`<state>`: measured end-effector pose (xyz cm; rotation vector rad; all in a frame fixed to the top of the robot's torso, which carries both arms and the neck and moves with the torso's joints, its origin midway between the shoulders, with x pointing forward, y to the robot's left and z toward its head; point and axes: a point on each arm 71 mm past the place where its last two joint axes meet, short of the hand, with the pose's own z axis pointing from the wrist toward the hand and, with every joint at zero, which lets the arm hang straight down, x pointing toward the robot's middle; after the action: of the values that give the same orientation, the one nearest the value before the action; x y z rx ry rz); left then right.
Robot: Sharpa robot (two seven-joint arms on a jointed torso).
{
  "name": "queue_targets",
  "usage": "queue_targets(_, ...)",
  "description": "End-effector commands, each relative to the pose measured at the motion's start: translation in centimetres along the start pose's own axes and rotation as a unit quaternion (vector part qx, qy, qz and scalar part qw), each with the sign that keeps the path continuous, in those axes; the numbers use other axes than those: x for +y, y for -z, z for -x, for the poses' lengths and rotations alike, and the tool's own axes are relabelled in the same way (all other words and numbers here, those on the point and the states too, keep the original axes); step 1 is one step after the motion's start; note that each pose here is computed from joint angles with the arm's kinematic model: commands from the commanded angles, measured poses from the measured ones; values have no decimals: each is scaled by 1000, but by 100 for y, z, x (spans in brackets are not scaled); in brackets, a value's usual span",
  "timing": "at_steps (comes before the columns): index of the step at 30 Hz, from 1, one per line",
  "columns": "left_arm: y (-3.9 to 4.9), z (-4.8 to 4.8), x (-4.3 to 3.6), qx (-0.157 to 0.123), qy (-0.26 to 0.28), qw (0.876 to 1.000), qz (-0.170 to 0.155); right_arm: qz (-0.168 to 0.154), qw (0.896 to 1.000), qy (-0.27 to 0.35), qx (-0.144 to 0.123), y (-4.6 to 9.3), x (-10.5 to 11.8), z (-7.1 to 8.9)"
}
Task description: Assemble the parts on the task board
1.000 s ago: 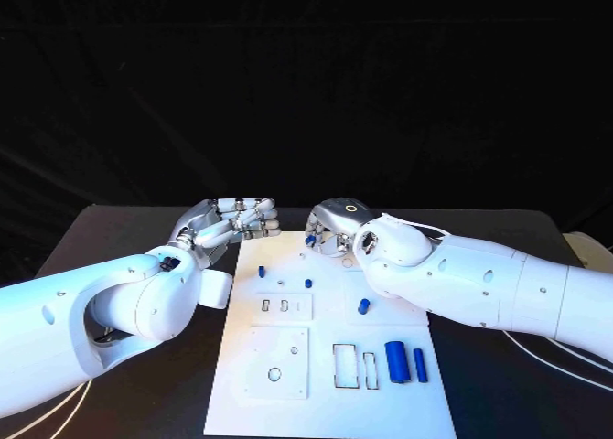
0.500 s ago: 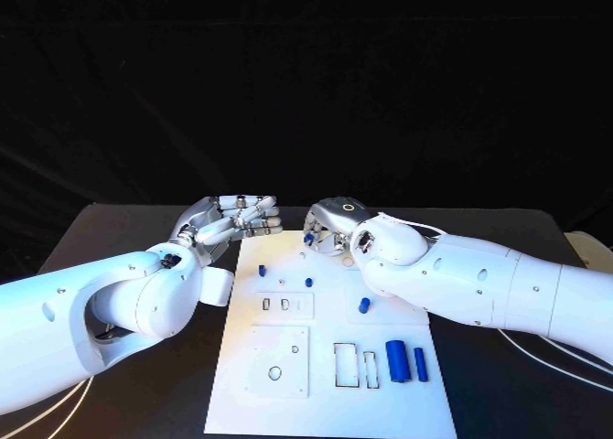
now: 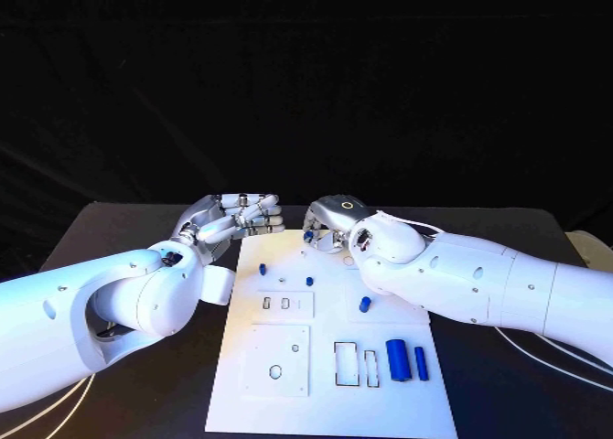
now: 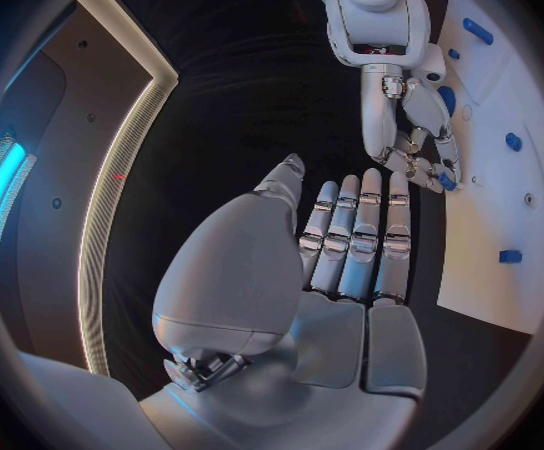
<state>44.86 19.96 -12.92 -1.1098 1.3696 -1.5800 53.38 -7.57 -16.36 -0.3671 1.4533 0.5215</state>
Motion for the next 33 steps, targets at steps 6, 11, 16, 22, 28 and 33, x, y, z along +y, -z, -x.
queue_targets(6, -4, -40, -15, 16, 7, 1000, -1, -10, 1000, 12, 12, -9, -20, -22)
queue_targets(11, -4, -39, -15, 16, 7, 1000, -1, -8, 1000, 13, 18, -10, -15, -31)
queue_targets(16, -4, -37, -15, 16, 6, 1000, -1, -7, 1000, 14, 20, -6, -23, -32)
queue_targets(22, -5, -28, -15, 15, 6, 1000, 0, -5, 1000, 12, 14, 10, -26, -20)
queue_targets(28, -6, -5, -16, 12, 5, 1000, 0, -5, 1000, 4, -6, 81, -53, 25)
queue_targets(33, -5, 12, -16, 10, 4, 1000, 0, -12, 1000, -8, -12, 220, -147, 73)
